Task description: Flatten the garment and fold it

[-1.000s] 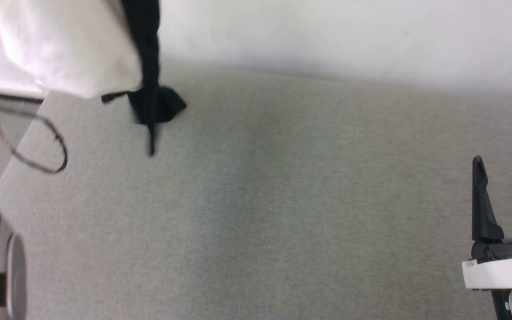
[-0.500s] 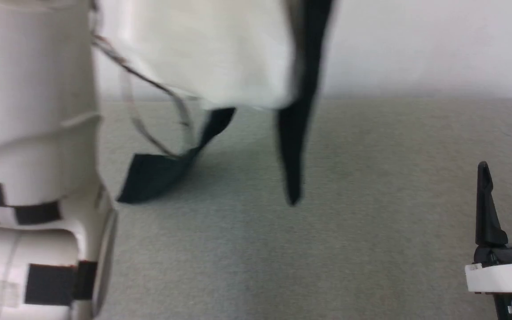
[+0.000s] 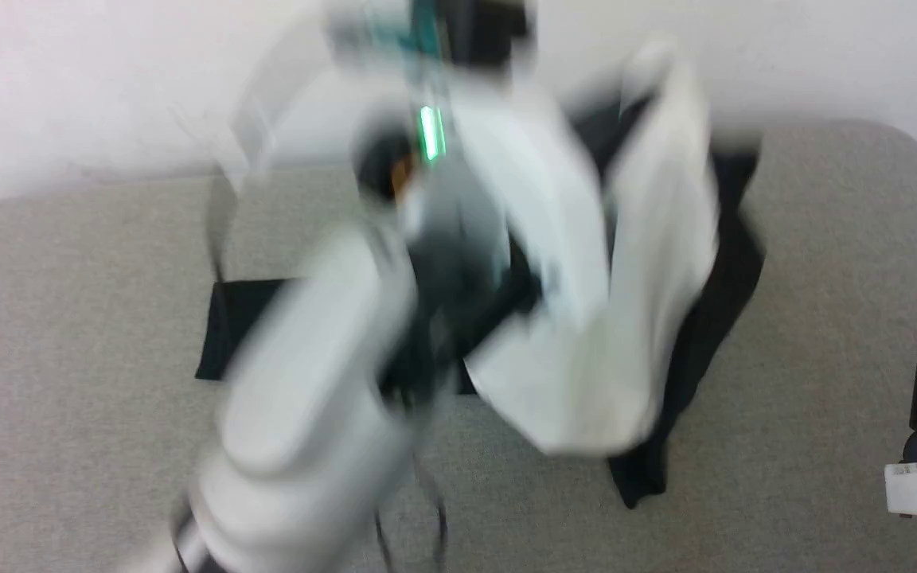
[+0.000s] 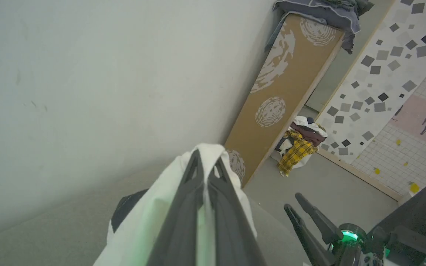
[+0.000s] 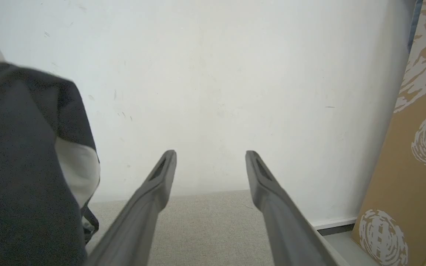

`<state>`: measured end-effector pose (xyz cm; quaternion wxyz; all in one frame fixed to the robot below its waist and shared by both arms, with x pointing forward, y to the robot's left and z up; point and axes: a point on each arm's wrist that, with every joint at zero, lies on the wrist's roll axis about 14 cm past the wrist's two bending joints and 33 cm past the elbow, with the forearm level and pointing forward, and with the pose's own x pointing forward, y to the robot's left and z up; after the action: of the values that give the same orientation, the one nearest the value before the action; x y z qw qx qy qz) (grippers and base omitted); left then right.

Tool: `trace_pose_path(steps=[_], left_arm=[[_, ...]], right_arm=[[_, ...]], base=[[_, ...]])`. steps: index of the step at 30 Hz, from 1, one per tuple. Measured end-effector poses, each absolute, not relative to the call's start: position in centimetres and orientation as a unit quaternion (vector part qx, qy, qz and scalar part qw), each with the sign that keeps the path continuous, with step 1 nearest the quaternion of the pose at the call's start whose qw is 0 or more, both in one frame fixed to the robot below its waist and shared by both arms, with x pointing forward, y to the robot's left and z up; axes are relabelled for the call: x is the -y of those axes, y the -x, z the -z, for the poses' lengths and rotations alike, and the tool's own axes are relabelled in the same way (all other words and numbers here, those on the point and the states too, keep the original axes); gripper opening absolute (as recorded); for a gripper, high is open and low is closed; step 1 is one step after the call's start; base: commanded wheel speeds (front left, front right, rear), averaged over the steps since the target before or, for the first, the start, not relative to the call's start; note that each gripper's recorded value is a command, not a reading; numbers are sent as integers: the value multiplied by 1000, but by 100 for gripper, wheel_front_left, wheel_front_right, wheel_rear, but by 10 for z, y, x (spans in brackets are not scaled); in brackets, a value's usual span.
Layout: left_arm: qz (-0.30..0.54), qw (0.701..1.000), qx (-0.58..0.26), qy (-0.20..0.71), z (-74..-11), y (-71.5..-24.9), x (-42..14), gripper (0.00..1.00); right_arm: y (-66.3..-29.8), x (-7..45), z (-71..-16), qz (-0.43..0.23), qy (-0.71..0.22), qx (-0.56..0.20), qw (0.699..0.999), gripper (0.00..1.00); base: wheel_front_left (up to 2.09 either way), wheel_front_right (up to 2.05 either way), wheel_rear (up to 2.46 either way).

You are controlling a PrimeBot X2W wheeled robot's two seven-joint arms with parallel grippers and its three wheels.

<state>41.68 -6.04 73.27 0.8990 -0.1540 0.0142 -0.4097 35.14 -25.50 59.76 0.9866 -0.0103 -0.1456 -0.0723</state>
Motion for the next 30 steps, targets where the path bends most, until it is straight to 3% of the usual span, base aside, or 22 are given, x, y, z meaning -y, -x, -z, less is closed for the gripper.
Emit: trace_pose_path(steps=[5,8,13,14,16,22,26,30], left_arm=[[374,890,-166,201,-598,-402,70,0],[345,888,-244,182,-528,-387,65,0],[298,892,-308,143,-456,-375,44,1],[296,895,-306,137,-453,-376,42,24],[290,898,-299,143,-454,-379,40,100],[292,919,-201,174,-509,-398,33,100],[267,938,-71,209,-577,-412,8,100],[201,961,60,181,-624,-416,-49,100]], right_arm=[[-355,259,-587,78,10,128,989,100],[-357,259,-580,79,11,118,990,100],[-362,257,-571,75,10,103,992,100],[-363,256,-570,75,10,103,992,100],[-365,255,-570,72,10,102,992,100],[-367,247,-576,59,6,108,992,100],[-366,241,-584,50,3,118,992,100],[-363,233,-587,38,0,123,992,100]], base=[[0,0,0],[0,0,0],[0,0,0],[0,0,0],[0,0,0],[0,0,0],[0,0,0],[0,0,0]])
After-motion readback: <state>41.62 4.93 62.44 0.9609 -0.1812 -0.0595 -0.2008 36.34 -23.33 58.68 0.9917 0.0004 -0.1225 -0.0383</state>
